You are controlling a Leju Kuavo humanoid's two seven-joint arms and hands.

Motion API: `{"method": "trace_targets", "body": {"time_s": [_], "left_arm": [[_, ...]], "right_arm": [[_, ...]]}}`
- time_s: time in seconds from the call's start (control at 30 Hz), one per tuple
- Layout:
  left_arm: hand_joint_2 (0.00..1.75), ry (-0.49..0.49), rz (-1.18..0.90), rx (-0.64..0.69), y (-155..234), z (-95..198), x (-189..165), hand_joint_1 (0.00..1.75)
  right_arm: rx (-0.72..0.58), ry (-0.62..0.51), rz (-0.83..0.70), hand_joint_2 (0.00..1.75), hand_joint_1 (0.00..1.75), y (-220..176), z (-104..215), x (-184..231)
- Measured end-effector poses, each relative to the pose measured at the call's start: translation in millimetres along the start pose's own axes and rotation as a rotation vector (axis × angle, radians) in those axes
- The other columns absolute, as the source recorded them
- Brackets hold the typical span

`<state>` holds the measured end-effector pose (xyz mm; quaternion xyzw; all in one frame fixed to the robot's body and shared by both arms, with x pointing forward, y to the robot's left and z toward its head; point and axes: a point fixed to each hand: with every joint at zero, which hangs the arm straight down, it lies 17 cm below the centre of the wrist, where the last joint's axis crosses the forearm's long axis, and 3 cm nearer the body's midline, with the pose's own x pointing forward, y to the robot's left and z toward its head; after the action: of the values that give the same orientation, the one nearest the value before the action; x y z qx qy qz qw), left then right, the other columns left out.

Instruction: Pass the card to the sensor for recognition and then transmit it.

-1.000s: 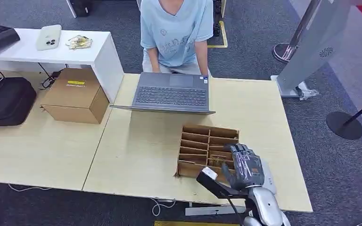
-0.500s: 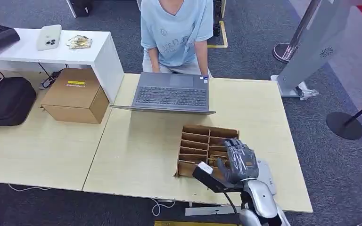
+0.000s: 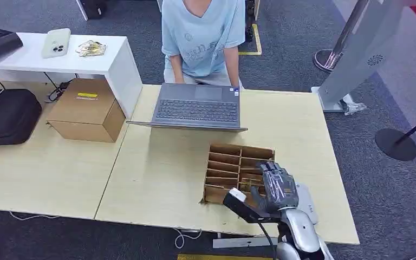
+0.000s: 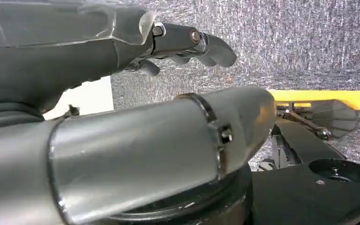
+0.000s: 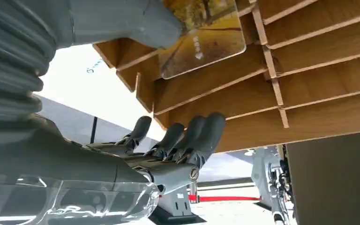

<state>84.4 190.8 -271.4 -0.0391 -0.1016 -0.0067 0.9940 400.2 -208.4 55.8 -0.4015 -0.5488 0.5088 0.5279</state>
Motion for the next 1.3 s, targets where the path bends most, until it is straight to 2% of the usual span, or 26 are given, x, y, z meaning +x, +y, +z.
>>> {"method": "trace_targets", "body": {"time_s": [0.23,0.33,0.6,0.63,0.73,1.3], "left_arm": [[0.0,0.001,0.004,0.004,0.7,-0.1,-0.1,0.0],[0.0,0.002,0.013,0.006,0.9,-0.2,-0.1,0.0],[0.0,0.004,0.009,0.006,1.0,-0.2,-0.5,0.0],[0.0,0.004,0.009,0.006,1.0,-0.2,-0.5,0.0],[0.0,0.004,0.01,0.007,1.3,-0.2,-0.5,0.0],[0.0,0.003,0.017,0.007,2.0,-0.2,-0.4,0.0]], "right_arm": [[-0.007,0.001,-0.002,1.75,0.72,-1.4,3.6,-0.3],[-0.009,0.0,0.001,1.75,0.66,-1.6,4.6,-0.1],[-0.014,0.0,0.012,1.75,0.68,-3.1,5.2,-0.8],[-0.013,0.001,0.012,1.75,0.63,-2.8,5.4,-0.9],[-0.013,0.001,0.012,1.75,0.7,-2.6,5.6,-1.0],[0.011,0.017,0.034,1.75,0.68,6.1,13.4,-5.3]]}}
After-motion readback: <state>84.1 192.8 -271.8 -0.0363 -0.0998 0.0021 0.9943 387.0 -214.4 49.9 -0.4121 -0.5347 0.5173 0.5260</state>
